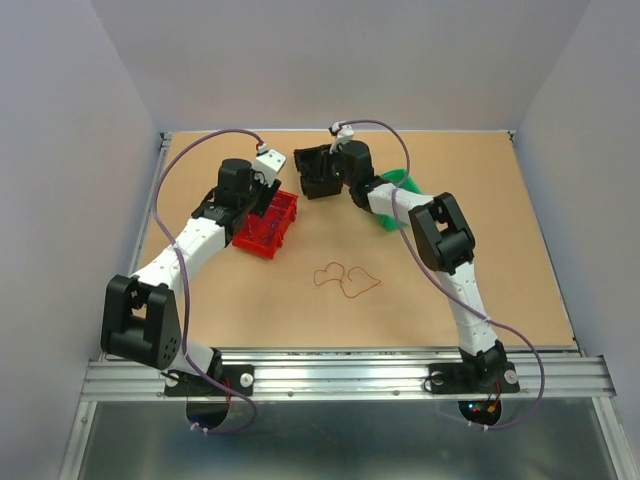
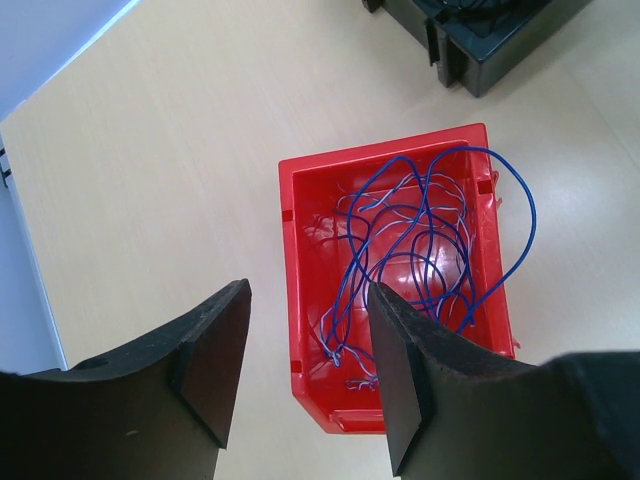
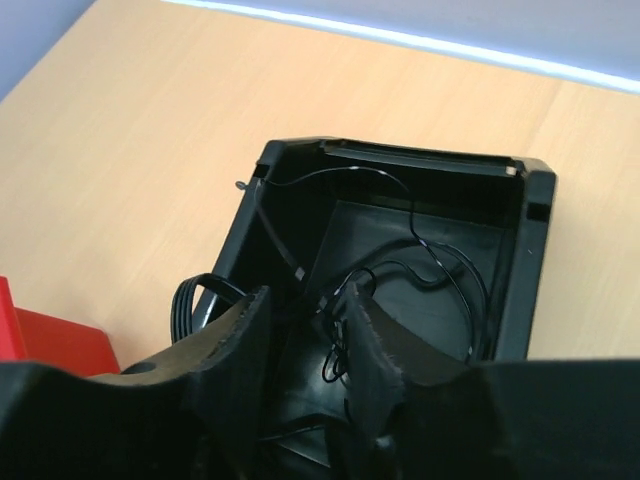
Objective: Untangle the cables
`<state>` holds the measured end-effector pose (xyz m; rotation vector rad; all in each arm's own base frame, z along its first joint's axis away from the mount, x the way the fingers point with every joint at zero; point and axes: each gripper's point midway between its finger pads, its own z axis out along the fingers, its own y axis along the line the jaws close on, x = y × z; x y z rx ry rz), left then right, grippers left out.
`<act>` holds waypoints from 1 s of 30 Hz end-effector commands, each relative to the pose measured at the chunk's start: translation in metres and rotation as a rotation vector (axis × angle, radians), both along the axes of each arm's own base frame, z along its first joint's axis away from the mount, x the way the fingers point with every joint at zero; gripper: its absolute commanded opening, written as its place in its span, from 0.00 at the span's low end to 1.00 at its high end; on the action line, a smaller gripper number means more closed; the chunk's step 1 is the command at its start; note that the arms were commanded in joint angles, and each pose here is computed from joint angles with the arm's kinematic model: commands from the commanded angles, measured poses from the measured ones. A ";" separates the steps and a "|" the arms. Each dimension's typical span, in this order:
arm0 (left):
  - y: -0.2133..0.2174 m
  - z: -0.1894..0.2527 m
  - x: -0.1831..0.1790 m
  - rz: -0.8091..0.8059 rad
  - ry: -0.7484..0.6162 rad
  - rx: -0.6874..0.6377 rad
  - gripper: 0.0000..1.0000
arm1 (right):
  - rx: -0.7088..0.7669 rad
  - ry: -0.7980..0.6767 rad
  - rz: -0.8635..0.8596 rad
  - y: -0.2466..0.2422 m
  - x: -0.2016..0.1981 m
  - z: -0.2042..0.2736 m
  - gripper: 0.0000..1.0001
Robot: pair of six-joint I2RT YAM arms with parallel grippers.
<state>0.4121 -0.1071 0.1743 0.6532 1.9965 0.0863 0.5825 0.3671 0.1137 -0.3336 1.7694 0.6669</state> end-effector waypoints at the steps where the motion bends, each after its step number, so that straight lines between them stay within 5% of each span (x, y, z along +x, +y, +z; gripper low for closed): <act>1: 0.001 0.014 0.000 -0.003 -0.050 -0.009 0.62 | 0.017 -0.122 -0.029 0.000 -0.009 0.073 0.44; 10: 0.002 0.014 0.000 -0.001 -0.053 -0.007 0.62 | -0.036 -0.172 -0.034 -0.012 -0.055 0.116 0.59; 12: 0.001 0.013 0.000 -0.006 -0.052 -0.008 0.62 | -0.047 -0.146 -0.027 -0.017 -0.072 0.129 0.70; 18: -0.009 0.022 -0.008 -0.069 -0.065 -0.045 0.62 | -0.247 0.147 -0.035 -0.070 -0.172 0.038 1.00; 24: -0.015 0.027 -0.016 -0.100 -0.076 -0.071 0.62 | -0.229 0.280 -0.192 -0.121 -0.264 0.012 1.00; 30: -0.047 0.019 -0.040 -0.235 -0.020 -0.121 0.62 | -0.243 0.331 -0.196 -0.120 -0.322 -0.007 1.00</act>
